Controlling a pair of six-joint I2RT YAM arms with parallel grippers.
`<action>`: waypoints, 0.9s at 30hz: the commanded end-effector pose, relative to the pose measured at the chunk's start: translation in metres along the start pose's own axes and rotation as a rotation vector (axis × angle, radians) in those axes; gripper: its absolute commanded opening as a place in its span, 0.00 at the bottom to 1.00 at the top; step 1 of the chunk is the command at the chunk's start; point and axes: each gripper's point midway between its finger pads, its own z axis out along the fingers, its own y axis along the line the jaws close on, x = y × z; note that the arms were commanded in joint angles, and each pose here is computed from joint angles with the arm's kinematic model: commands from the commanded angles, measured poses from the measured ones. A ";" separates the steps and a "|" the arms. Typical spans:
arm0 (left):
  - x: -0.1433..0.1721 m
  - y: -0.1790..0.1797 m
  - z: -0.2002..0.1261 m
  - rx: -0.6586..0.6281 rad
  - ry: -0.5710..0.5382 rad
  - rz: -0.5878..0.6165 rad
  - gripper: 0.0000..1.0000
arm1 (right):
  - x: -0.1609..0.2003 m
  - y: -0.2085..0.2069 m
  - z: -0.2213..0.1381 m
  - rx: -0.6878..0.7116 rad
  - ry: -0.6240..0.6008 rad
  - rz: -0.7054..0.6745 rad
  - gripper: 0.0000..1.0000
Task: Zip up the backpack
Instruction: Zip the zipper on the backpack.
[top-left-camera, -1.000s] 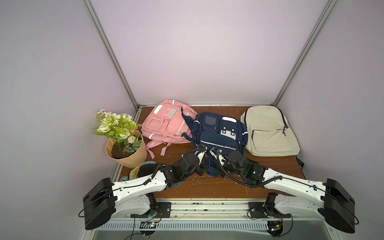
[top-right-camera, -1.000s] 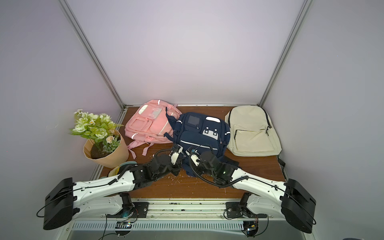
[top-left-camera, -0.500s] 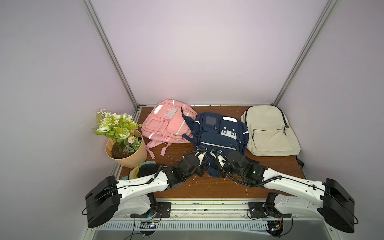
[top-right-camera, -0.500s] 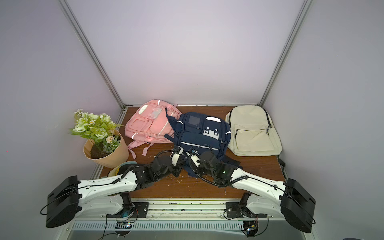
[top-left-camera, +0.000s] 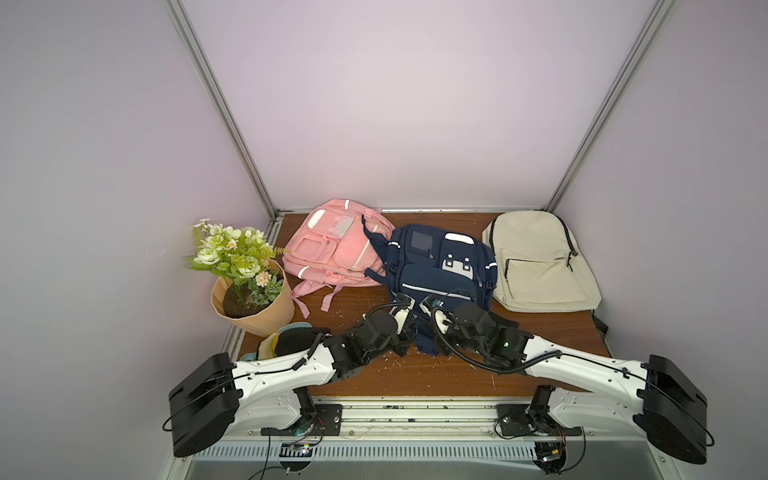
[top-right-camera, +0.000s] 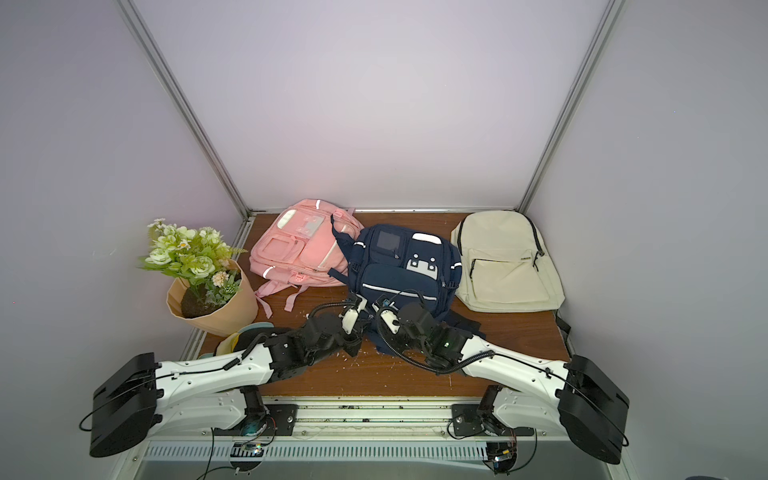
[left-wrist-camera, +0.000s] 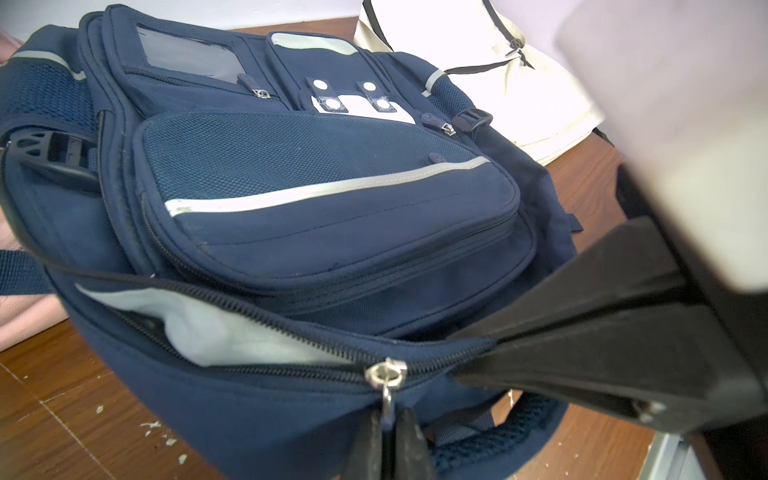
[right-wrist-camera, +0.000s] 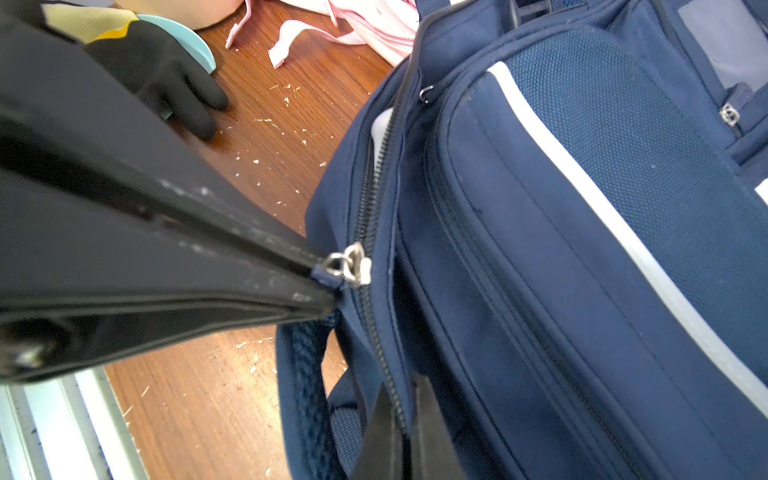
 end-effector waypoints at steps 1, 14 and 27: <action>0.060 0.041 -0.007 -0.162 0.197 0.042 0.16 | -0.045 -0.029 -0.010 0.134 -0.123 0.079 0.00; 0.056 0.028 -0.001 -0.096 0.172 0.042 0.23 | -0.054 -0.021 -0.013 0.084 -0.151 0.072 0.00; 0.046 0.069 -0.016 -0.356 0.161 0.012 0.00 | -0.037 -0.032 -0.012 0.148 -0.117 0.064 0.00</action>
